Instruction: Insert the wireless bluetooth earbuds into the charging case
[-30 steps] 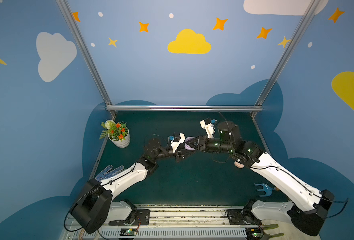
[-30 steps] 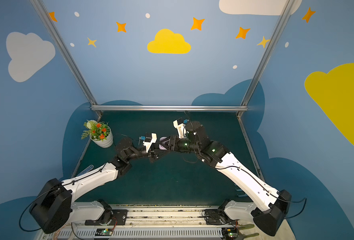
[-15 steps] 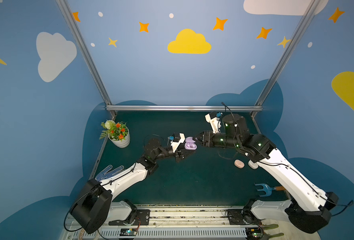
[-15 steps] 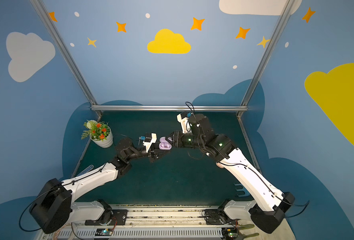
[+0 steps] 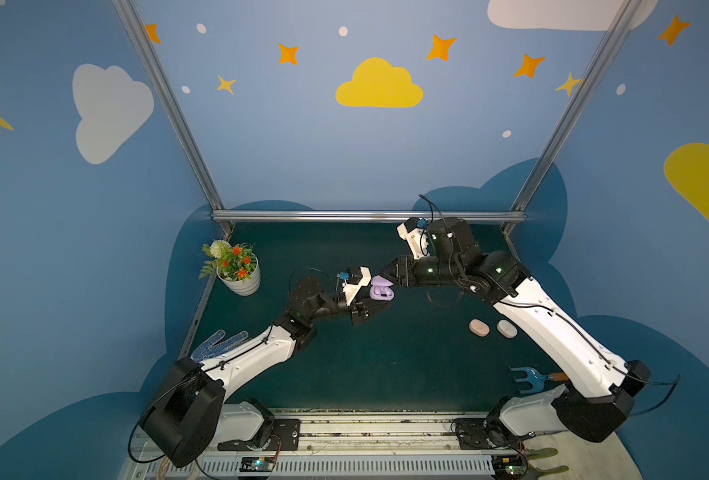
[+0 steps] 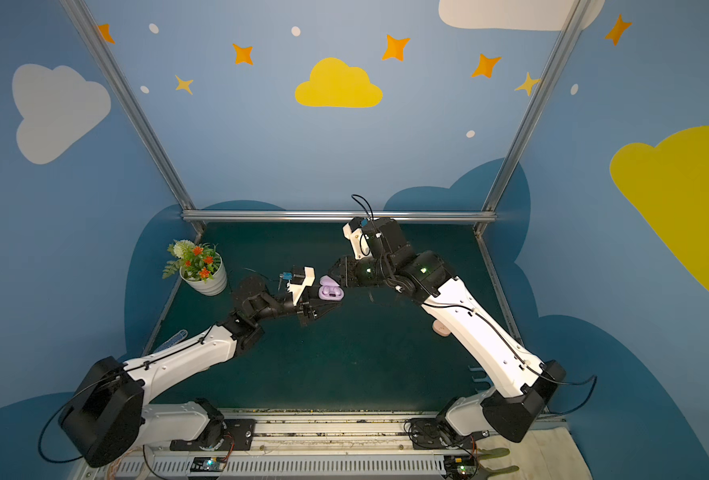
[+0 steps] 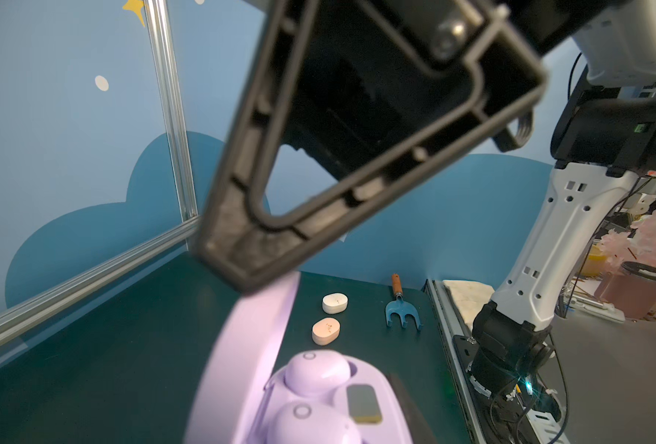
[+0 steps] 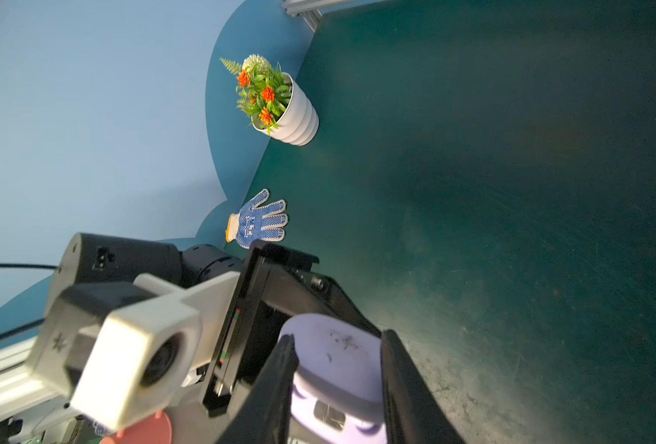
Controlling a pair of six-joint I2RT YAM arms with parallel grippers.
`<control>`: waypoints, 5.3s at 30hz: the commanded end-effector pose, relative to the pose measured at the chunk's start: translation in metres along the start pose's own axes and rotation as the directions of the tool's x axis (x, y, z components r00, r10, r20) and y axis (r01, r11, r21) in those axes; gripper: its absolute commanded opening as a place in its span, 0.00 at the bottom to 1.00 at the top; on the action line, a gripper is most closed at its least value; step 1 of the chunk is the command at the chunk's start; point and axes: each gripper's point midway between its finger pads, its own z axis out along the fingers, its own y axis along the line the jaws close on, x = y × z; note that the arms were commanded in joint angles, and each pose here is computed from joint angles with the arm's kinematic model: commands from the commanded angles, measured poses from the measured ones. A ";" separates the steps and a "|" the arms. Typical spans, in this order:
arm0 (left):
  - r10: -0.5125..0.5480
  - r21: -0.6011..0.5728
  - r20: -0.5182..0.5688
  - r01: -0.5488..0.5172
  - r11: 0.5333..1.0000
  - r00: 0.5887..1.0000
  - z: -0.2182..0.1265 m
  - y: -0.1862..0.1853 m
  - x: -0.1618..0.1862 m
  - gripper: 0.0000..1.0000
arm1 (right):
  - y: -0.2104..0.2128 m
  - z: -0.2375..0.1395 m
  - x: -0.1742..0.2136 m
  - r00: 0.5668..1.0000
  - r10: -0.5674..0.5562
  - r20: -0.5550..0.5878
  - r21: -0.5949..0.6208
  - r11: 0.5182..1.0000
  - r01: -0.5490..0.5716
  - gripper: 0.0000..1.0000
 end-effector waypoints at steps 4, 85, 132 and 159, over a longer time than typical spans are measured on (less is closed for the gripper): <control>0.069 0.002 0.050 -0.070 0.998 0.996 -0.002 -0.004 -0.017 0.20 | -0.007 0.004 0.042 0.994 0.052 -0.096 0.047 0.998 -0.048 0.35; -0.188 -0.333 -0.173 0.122 0.935 0.967 -0.036 0.047 0.055 1.00 | -0.355 -0.045 0.187 0.780 0.586 0.219 0.717 0.445 -0.536 0.54; -0.457 -0.949 0.003 0.147 0.280 0.890 -0.248 0.188 0.115 1.00 | -0.378 -0.051 0.033 0.947 -0.095 0.306 0.769 0.612 -0.187 0.96; -0.420 -0.985 -0.011 0.062 0.160 0.908 -0.288 0.218 0.179 1.00 | -0.410 -0.019 0.047 0.857 -0.355 0.373 0.751 0.658 -0.055 0.96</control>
